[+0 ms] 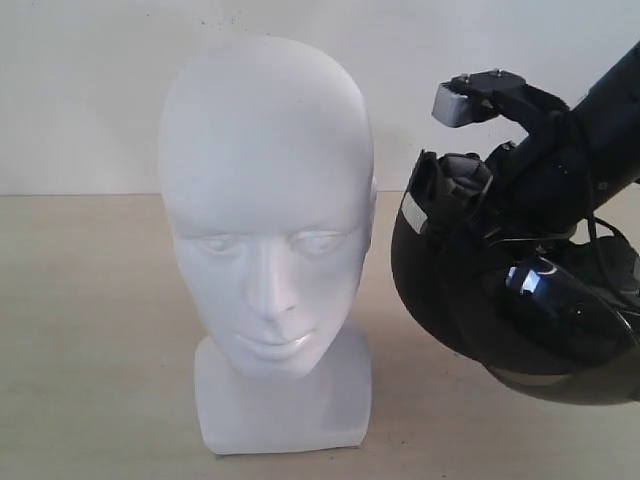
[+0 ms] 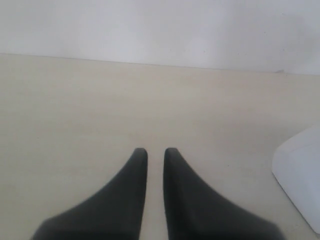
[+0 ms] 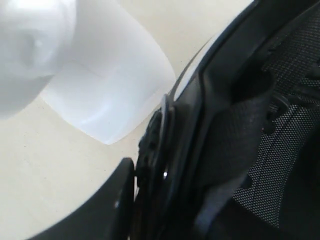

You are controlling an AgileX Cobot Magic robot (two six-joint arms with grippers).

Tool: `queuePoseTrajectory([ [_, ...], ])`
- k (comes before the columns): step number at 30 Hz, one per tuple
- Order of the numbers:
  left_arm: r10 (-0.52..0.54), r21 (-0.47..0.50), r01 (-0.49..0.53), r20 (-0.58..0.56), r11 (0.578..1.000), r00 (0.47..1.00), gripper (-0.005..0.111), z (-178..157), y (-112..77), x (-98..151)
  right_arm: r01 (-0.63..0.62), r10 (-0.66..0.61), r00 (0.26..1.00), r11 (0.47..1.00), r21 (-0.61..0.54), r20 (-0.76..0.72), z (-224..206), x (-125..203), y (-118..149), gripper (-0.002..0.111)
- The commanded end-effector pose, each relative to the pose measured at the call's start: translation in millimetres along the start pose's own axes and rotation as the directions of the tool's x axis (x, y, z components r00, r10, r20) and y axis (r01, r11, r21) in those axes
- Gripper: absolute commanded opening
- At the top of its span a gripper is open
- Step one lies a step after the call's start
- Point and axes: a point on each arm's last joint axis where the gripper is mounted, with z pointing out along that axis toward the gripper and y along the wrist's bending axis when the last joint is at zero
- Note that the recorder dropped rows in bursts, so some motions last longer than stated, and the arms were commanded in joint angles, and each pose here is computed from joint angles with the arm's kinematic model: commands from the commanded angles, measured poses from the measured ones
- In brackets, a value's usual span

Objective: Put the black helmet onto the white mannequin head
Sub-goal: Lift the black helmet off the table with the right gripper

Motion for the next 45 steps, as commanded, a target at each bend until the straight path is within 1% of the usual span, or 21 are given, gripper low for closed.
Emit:
queuePoseTrajectory([
  [1, -0.012, -0.002, 0.012, -0.001, 1.0, 1.0, 0.013, 0, 0.1, 1, -0.067, 0.065, 0.987, 0.998, 0.01, 0.144, -13, 3, 10, 0.0],
  [5, -0.012, -0.002, 0.012, -0.001, 1.0, 1.0, 0.013, 0, 0.1, 1, -0.151, 0.157, 0.966, 0.987, -0.045, 0.204, -9, 8, 15, 0.0],
  [10, -0.012, -0.002, 0.012, -0.001, 1.0, 1.0, 0.013, 0, 0.1, 1, -0.283, 0.31, 0.899, 0.95, -0.13, 0.309, -4, 14, 20, 0.0],
  [14, -0.012, -0.002, 0.012, -0.001, 1.0, 1.0, 0.013, 0, 0.1, 1, -0.324, 0.372, 0.857, 0.927, -0.186, 0.358, -8, 18, 27, 0.0],
  [16, -0.012, -0.002, 0.012, -0.001, 1.0, 1.0, 0.013, 0, 0.1, 1, -0.352, 0.41, 0.824, 0.911, -0.215, 0.39, -13, 19, 30, 0.0],
  [20, -0.012, -0.002, 0.012, -0.001, 1.0, 1.0, 0.013, 0, 0.1, 1, -0.345, 0.419, 0.798, 0.907, -0.243, 0.432, -26, 18, 37, 0.0],
  [26, -0.012, -0.002, 0.012, -0.001, 1.0, 1.0, 0.013, 0, 0.1, 1, -0.428, 0.54, 0.698, 0.841, -0.33, 0.472, -48, 20, 31, 0.0],
  [30, -0.012, -0.002, 0.012, -0.001, 1.0, 1.0, 0.013, 0, 0.1, 1, -0.445, 0.598, 0.623, 0.801, -0.401, 0.504, -66, 25, 18, 0.0],
  [34, -0.012, -0.002, 0.012, -0.001, 1.0, 1.0, 0.013, 0, 0.1, 1, -0.452, 0.63, 0.553, 0.777, -0.438, 0.546, -80, 29, 7, 0.0],
  [40, -0.012, -0.002, 0.012, -0.001, 1.0, 1.0, 0.013, 0, 0.1, 1, -0.393, 0.697, 0.405, 0.717, -0.575, 0.592, -100, 25, 0, 0.0],
  [42, -0.012, -0.002, 0.012, -0.001, 1.0, 1.0, 0.013, 0, 0.1, 1, -0.375, 0.71, 0.376, 0.704, -0.603, 0.596, -103, 23, 0, 0.0],
  [45, -0.012, -0.002, 0.012, -0.001, 1.0, 1.0, 0.013, 0, 0.1, 1, -0.363, 0.703, 0.383, 0.711, -0.602, 0.6, -104, 22, 1, 0.0],
])
